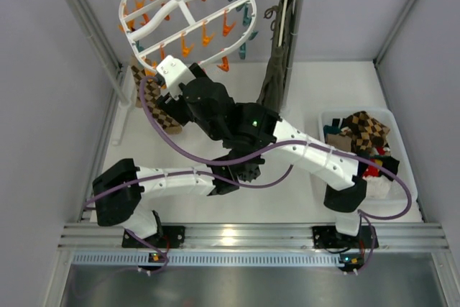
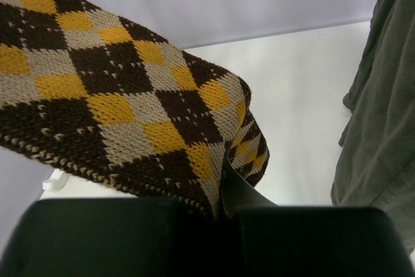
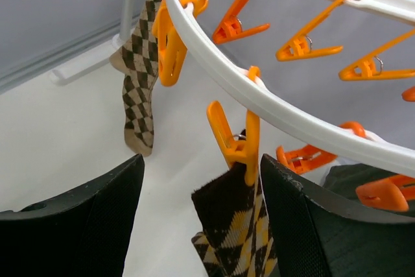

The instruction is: Remove the socks clipped to the hanger

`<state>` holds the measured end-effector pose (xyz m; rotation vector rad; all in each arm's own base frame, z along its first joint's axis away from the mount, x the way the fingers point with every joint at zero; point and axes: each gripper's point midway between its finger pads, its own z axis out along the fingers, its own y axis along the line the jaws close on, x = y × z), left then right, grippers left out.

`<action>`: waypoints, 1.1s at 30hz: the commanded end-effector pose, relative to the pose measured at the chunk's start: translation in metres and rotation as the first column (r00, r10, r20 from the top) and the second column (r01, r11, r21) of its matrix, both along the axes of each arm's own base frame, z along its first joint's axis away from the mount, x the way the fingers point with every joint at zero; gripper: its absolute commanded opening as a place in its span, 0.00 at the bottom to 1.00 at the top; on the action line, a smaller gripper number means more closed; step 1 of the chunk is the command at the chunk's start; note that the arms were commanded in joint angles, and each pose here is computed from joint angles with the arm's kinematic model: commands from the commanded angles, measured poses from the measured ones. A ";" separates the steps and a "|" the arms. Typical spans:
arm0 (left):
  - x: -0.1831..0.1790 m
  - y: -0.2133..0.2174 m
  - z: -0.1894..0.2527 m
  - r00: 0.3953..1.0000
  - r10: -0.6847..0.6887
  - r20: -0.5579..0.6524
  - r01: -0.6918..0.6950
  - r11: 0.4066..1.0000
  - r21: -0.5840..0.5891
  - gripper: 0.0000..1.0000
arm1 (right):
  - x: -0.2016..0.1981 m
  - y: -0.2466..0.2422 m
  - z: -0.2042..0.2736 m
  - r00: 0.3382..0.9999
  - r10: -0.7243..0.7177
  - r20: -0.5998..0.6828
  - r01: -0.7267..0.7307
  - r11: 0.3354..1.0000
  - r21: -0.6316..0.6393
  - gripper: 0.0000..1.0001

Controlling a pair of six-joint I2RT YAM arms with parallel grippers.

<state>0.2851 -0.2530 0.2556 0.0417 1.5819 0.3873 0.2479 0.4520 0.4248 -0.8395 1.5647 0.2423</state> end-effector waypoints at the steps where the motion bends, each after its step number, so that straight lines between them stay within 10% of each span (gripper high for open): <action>1: -0.002 -0.003 0.015 0.999 -0.027 0.031 0.030 0.997 -0.075 0.00 | 0.003 0.005 0.038 0.995 -0.026 0.099 0.018 0.997 0.079 0.69; 19: -0.003 -0.001 0.018 0.998 -0.057 0.041 0.061 0.994 -0.096 0.00 | 0.051 0.010 0.029 0.993 -0.031 0.113 0.021 0.996 0.092 0.62; 33: -0.006 0.003 0.018 0.997 -0.069 0.047 0.074 0.991 -0.114 0.00 | 0.049 0.013 0.032 0.989 -0.049 0.143 0.026 0.987 0.158 0.37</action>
